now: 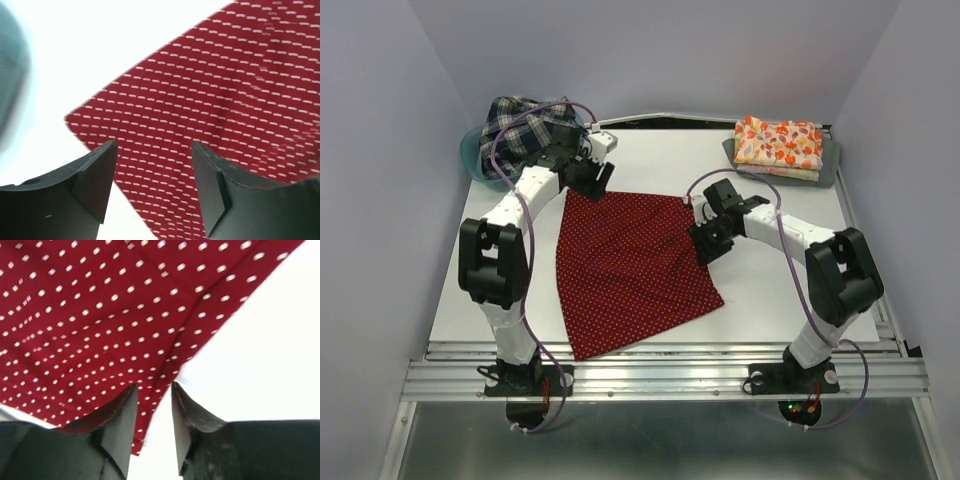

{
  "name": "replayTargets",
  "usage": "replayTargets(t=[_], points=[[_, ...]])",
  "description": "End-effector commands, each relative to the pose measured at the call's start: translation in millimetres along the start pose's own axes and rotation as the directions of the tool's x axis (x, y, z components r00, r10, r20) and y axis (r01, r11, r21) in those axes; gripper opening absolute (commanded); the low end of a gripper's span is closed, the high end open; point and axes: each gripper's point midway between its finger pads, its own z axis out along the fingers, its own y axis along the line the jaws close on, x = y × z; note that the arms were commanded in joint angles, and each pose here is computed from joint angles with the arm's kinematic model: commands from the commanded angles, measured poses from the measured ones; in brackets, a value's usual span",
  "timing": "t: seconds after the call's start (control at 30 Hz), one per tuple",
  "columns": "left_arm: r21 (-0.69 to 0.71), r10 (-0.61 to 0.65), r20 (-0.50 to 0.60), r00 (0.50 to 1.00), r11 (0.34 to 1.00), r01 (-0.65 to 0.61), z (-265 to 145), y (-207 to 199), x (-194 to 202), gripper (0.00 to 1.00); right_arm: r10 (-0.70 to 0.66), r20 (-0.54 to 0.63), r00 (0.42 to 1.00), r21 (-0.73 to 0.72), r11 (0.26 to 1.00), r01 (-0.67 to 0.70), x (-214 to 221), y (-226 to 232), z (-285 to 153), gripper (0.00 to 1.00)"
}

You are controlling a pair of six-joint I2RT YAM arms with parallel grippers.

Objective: Fold and stack the skirts
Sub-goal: Flatten the skirt out, then fold the skirt

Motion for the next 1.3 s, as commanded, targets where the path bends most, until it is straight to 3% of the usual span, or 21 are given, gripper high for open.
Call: replayTargets(t=[0.0, 0.1, 0.27, 0.5, 0.73, 0.9, 1.03, 1.1, 1.27], points=[[-0.051, 0.149, 0.057, 0.987, 0.988, -0.146, -6.5, 41.5, -32.5, 0.68, -0.136, 0.23, 0.963, 0.147, 0.984, 0.104, -87.4, -28.0, -31.8, 0.43], [-0.049, 0.257, 0.028, 0.966, 0.966, -0.255, -2.1, 50.8, -38.7, 0.59, -0.216, 0.272, 0.938, 0.208, 0.965, 0.162, -121.0, -41.3, -40.6, 0.47], [-0.042, 0.424, -0.033, 0.905, 0.904, -0.425, 26.0, 71.3, -30.7, 0.43, -0.305, 0.294, 0.906, 0.291, 0.931, 0.219, -170.9, -77.8, -32.9, 0.64], [-0.021, 0.532, -0.081, 0.843, 0.845, -0.535, 48.0, 85.3, -20.3, 0.43, -0.341, 0.275, 0.899, 0.267, 0.925, 0.269, -192.4, -114.1, 6.7, 0.62], [-0.03, 0.559, -0.109, 0.822, 0.824, -0.565, 57.7, 102.0, -11.7, 0.46, -0.368, 0.252, 0.895, 0.239, 0.92, 0.311, -186.7, -123.7, 37.6, 0.61], [-0.016, 0.551, -0.123, 0.825, 0.83, -0.557, 66.4, 111.1, -3.1, 0.5, -0.383, 0.214, 0.899, 0.188, 0.919, 0.347, -164.9, -123.8, 54.6, 0.5], [-0.009, 0.551, -0.153, 0.821, 0.83, -0.558, 80.5, 117.5, 5.7, 0.5, -0.393, 0.207, 0.896, 0.14, 0.918, 0.37, -152.7, -116.2, 61.4, 0.32], [0.006, 0.551, -0.163, 0.818, 0.83, -0.558, 82.7, 117.8, 9.5, 0.51, -0.392, 0.205, 0.897, 0.139, 0.919, 0.369, -151.3, -116.0, 61.8, 0.31], [0.036, 0.547, -0.147, 0.824, 0.835, -0.549, 85.2, 116.7, 15.6, 0.52, -0.4, 0.198, 0.895, 0.141, 0.915, 0.378, -149.5, -116.6, 62.1, 0.18]])
